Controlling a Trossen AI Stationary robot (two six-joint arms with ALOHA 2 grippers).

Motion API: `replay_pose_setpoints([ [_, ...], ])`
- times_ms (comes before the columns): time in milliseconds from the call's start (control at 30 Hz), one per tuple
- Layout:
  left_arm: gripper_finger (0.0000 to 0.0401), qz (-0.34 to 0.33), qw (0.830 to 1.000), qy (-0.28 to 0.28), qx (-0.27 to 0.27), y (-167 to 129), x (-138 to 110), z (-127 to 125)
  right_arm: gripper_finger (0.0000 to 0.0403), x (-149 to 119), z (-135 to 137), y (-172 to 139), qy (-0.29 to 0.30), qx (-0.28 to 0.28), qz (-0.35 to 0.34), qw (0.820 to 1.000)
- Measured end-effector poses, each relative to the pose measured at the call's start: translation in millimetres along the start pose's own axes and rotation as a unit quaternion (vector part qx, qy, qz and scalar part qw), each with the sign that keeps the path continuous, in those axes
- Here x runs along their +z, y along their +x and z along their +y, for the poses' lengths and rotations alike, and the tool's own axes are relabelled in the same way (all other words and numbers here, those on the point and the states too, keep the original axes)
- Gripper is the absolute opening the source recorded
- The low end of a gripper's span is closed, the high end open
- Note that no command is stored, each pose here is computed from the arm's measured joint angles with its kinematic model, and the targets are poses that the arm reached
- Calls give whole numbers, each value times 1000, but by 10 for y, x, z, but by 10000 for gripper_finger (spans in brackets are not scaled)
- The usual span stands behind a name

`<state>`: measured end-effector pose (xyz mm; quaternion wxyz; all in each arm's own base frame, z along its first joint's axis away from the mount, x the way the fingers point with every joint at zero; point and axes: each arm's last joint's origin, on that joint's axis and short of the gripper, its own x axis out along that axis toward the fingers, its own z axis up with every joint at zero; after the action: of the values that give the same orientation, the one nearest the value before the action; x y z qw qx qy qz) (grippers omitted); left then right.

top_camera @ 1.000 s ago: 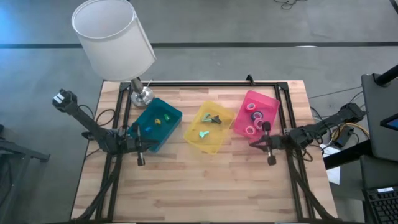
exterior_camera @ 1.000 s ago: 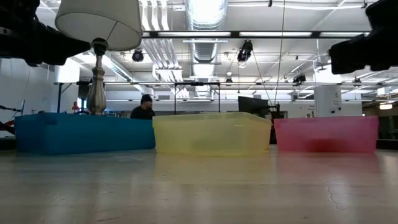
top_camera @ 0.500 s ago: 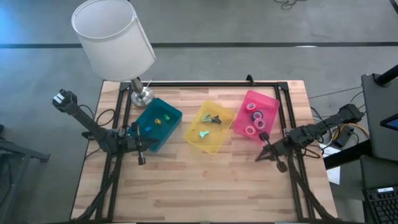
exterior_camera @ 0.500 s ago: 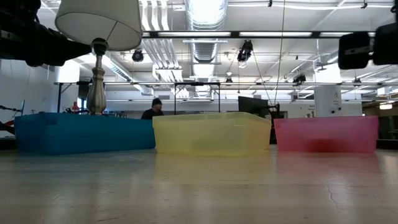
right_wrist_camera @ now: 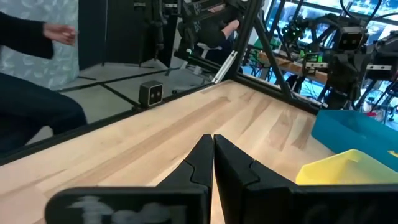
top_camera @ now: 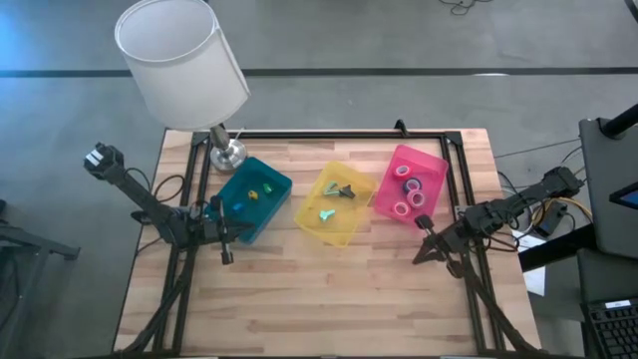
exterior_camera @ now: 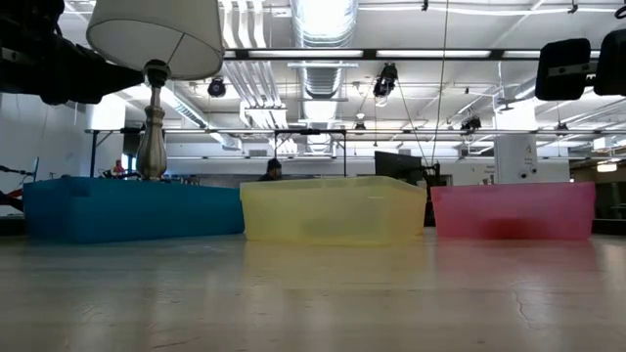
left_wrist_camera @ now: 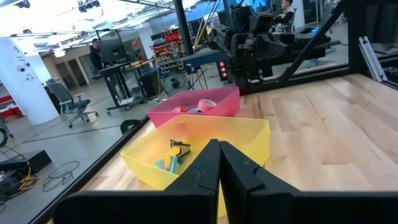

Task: Pick and place Stapler, Stapler remover, tape
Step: Return to Home Position

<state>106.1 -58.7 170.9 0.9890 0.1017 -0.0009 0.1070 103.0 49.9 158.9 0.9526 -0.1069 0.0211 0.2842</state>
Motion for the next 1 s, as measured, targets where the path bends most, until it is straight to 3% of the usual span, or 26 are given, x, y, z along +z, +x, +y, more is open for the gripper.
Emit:
replay_pose_setpoints([
  [667, 9, 0, 1000, 0, 0, 0, 1, 0, 8, -2, 2, 0, 0, 0, 1, 1000],
  [1000, 9, 0, 1000, 0, 0, 0, 2, 0, 8, 76, -39, -88, -7, -27, -46, 999],
])
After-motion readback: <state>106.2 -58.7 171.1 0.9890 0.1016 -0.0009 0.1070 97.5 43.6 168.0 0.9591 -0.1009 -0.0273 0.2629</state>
